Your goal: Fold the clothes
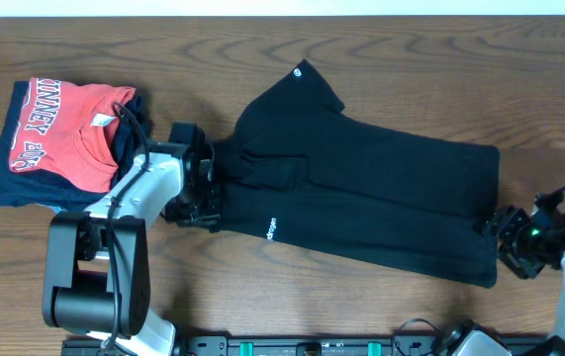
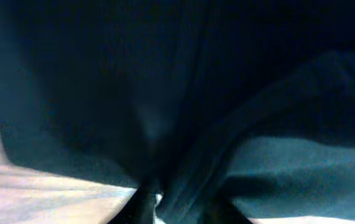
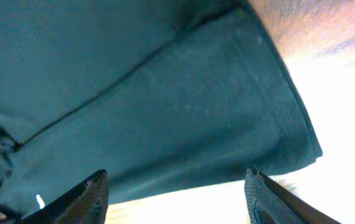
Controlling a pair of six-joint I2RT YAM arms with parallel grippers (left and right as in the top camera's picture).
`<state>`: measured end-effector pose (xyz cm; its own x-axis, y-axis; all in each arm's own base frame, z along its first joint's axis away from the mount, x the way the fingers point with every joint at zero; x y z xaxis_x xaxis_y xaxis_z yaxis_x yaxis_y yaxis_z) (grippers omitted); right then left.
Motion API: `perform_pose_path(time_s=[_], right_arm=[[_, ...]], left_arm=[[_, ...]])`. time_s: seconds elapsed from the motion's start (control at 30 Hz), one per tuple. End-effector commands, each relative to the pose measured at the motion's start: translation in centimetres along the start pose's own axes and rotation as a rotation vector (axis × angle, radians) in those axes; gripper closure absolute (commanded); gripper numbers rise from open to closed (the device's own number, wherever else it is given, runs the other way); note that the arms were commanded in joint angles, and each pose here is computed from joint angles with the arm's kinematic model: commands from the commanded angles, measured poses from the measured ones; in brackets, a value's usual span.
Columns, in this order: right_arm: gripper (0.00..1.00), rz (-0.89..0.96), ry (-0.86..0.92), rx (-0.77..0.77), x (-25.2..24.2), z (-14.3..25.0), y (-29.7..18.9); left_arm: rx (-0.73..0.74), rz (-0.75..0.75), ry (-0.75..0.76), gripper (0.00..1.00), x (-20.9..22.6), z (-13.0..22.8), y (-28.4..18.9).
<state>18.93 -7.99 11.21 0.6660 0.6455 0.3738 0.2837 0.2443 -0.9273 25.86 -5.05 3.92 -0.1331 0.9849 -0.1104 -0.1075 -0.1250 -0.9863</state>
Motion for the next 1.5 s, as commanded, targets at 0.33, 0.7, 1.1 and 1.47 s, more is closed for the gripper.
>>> perform_pose_path(time_s=[0.33,0.7,1.1,1.47], right_arm=[[0.41,0.147,0.236,0.006,-4.8,3.4,6.1],[0.52,0.271,0.294,-0.045,-6.7,3.3,6.2],[0.53,0.342,0.381,-0.125,-7.7,1.3,3.9],[0.39,0.065,0.112,-0.245,0.7,-4.2,-6.4]], left_arm=[[0.225,-0.063,-0.082,0.94,1.5,5.1,0.3],[0.319,-0.084,-0.095,0.94,1.8,7.2,-0.4],[0.217,-0.056,-0.081,0.66,1.5,7.6,-3.3],[0.035,0.087,-0.027,0.54,-1.1,5.1,-8.9]])
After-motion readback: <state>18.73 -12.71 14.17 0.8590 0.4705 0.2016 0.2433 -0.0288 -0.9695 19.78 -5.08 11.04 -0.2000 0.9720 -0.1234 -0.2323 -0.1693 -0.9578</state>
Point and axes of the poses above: each gripper's point midway between its finger pads, its own y axis out along the fingers, its own x axis along the line the jaws close on, z = x × y, the point moved 4 cm from there along -y, back along the fingers, and after that the axes turned 1 degree about -y, right-handed, at the moved point
